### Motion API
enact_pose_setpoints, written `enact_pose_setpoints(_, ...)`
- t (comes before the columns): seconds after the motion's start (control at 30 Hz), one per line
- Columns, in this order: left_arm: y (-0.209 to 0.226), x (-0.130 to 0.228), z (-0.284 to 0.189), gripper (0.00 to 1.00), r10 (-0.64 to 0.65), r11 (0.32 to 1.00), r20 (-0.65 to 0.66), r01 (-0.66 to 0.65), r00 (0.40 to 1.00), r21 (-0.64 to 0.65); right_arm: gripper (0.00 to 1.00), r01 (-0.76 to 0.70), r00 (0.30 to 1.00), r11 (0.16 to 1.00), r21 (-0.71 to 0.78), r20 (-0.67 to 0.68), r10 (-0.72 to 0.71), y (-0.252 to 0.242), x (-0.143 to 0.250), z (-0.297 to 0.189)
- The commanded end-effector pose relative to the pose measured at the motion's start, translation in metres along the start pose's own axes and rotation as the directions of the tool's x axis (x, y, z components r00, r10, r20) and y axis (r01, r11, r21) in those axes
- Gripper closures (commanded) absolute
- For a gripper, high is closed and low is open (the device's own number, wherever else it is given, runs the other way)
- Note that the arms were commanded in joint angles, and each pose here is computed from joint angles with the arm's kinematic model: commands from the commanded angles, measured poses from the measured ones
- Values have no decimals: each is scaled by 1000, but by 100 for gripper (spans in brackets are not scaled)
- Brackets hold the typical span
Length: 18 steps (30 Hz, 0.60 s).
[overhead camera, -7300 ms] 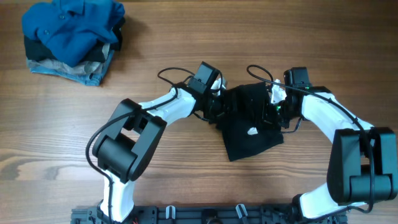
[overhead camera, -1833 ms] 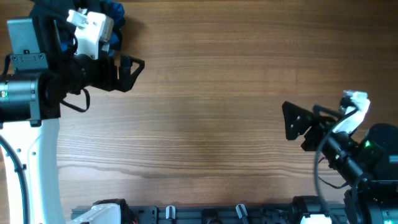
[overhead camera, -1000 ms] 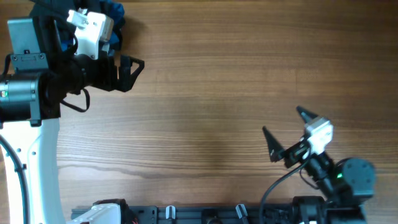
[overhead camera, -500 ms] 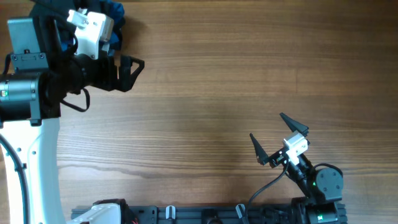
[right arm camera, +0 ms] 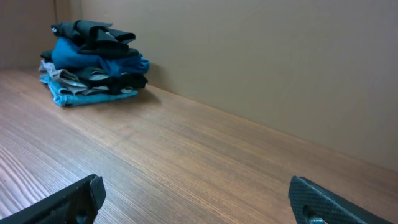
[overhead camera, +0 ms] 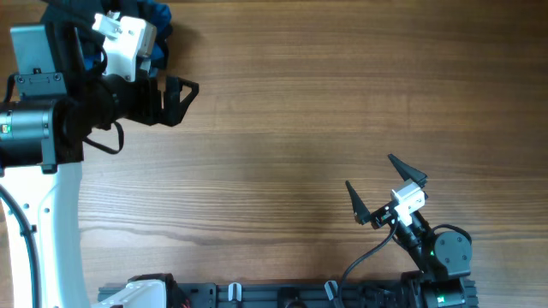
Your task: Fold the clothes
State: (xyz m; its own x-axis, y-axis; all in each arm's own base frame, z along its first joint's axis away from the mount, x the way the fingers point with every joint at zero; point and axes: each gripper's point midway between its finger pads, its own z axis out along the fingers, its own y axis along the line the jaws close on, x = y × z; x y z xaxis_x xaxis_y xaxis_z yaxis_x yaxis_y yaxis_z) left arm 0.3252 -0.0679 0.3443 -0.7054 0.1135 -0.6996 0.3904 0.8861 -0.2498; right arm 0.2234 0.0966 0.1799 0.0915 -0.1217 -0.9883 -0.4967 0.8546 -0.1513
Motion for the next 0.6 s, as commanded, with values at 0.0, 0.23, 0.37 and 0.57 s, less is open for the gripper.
enact_pose_setpoints(0.0, -1, -1, -1, 0, 26, 1000, 4, -26, 1000, -3, 0, 18, 1000, 1000, 10, 12, -19, -1, -3, -1)
enact_pose_setpoints(0.23, -1, 0, -1, 0, 26, 1000, 3, -26, 1000, -3, 0, 19, 1000, 1000, 10, 12, -19, -1, -3, -1)
enact_pose_setpoints(0.37, -1, 0, -1, 0, 26, 1000, 3, -26, 1000, -3, 0, 19, 1000, 1000, 10, 12, -19, -1, -3, -1)
enact_pose_setpoints(0.57, -2, 9, -3, 0, 20, 1000, -29, -20, 999, -13, 0, 19, 1000, 1000, 10, 12, -19, -1, -3, -1)
